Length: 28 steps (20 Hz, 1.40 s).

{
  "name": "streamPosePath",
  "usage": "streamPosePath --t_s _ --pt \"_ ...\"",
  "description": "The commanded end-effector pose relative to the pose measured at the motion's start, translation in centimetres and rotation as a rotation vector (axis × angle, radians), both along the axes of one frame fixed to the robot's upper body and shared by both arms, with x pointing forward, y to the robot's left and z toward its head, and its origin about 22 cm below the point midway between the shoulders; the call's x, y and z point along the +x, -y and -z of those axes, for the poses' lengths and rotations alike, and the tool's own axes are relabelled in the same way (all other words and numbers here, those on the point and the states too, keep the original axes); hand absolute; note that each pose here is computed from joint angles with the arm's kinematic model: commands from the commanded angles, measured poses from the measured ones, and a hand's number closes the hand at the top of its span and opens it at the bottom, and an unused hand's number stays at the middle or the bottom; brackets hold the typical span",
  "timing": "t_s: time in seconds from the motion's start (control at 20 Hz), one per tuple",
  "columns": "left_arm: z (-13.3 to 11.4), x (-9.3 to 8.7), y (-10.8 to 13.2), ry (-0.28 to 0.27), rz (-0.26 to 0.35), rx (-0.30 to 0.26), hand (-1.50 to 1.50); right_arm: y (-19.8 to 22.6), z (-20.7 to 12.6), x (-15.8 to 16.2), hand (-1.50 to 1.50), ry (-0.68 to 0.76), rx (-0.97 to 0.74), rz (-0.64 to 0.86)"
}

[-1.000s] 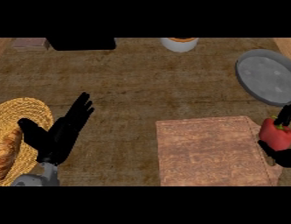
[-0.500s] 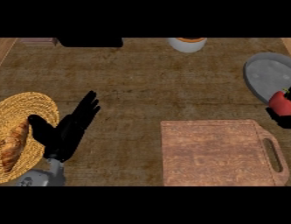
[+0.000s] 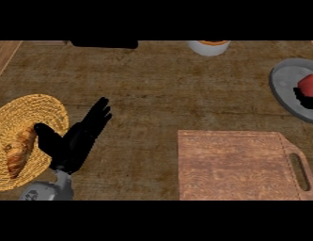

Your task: Pick the bell pepper from the cutting board and place it in the pan

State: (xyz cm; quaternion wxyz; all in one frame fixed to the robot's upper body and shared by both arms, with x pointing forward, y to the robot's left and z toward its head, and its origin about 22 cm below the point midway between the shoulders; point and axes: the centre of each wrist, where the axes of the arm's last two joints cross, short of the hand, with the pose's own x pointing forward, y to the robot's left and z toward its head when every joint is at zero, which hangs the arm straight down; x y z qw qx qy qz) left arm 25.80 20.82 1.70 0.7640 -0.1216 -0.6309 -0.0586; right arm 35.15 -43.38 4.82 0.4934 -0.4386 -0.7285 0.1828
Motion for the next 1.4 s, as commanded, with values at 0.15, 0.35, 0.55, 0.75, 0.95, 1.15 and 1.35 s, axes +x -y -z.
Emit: streamPosePath --t_s 0.15,0.35,0.55,0.75,0.95,1.15,1.35 --pt "-0.4 -0.1 0.1 0.017 0.028 0.018 0.0 1.3 0.9 0.3 1.5 0.025 0.024 0.043" --pt "-0.7 0.9 0.3 0.01 0.035 0.007 0.0 2.1 -1.1 1.0 1.5 0.052 0.022 0.056" --pt "-0.8 0.8 1.7 0.032 0.075 -0.006 0.0 2.7 1.0 -0.4 -1.5 -0.27 -0.103 0.129" --pt "-0.7 1.1 2.1 0.034 0.081 -0.015 0.0 2.5 0.2 0.4 -1.5 -0.277 -0.024 0.077" --pt "-1.5 1.4 1.7 0.031 0.063 -0.005 0.0 1.2 1.0 0.9 -1.5 -0.179 0.173 -0.043" --pt "-0.7 1.2 0.9 0.025 0.038 0.006 0.0 2.6 -1.4 1.2 -1.5 -0.072 0.375 -0.077" --pt "-0.6 0.8 1.5 0.041 0.027 0.005 0.0 3.9 -0.3 -0.4 -1.5 -0.117 0.525 -0.09"
